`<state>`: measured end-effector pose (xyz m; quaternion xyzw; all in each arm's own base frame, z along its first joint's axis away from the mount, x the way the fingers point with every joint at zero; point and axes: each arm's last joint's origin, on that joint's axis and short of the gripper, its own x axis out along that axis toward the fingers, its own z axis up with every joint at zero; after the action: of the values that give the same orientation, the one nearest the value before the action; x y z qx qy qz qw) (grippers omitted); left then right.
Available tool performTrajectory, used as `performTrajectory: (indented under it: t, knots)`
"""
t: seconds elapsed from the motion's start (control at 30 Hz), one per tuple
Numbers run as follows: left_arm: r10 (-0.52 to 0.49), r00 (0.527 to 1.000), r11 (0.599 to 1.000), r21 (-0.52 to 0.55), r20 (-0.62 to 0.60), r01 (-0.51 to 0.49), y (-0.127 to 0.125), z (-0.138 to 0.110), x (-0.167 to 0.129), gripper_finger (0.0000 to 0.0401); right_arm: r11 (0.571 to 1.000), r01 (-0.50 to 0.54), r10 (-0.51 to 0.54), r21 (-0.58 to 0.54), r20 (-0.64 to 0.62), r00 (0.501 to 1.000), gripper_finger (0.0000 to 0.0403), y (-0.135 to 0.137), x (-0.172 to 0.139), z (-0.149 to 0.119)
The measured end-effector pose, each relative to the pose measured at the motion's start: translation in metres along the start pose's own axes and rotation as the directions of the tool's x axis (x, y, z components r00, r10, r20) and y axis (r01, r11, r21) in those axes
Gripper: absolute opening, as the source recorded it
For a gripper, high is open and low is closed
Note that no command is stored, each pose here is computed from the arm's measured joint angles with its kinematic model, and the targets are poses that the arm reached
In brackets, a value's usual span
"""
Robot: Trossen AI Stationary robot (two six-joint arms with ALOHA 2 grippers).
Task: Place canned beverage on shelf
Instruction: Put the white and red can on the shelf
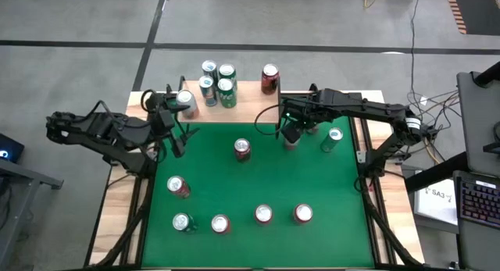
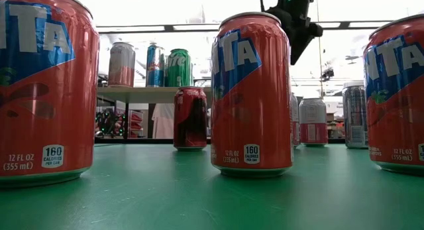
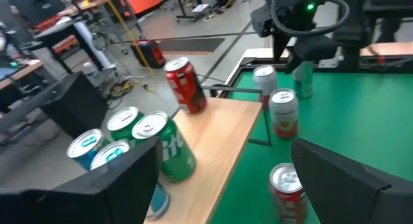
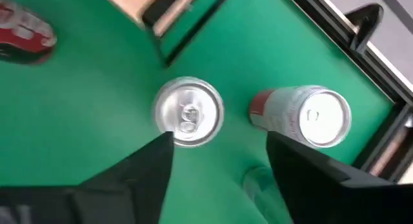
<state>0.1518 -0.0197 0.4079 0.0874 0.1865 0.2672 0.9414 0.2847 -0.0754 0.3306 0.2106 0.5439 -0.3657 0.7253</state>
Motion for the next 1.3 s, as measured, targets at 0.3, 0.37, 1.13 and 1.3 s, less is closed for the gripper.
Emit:
performTrajectory:
  t: [0.3, 0.37, 1.13, 1.3]
  knots:
    - [0.088, 0.996, 0.996, 0.014, -0.012, -0.087, -0.005, -0.006, 0.007, 0.0326, 0.993, 0.106, -0.101, -0.061, 0.083, 0.991, 0.0321, 0.002, 0.013, 0.012]
    - [0.097, 0.995, 0.995, 0.016, -0.012, -0.097, -0.006, -0.006, 0.008, 0.0326, 0.992, 0.112, -0.108, -0.057, 0.073, 0.991, 0.0325, 0.004, 0.018, 0.013]
    - [0.101, 0.994, 0.994, 0.055, -0.037, -0.099, -0.017, -0.006, 0.019, 0.0326, 0.993, -0.058, 0.037, -0.099, -0.203, 0.979, 0.0325, 0.02, 0.07, 0.021]
    - [0.101, 0.994, 0.994, 0.055, -0.037, -0.099, -0.017, -0.006, 0.019, 0.0326, 0.994, -0.027, 0.006, -0.104, -0.192, 0.981, 0.0325, 0.019, 0.072, 0.021]
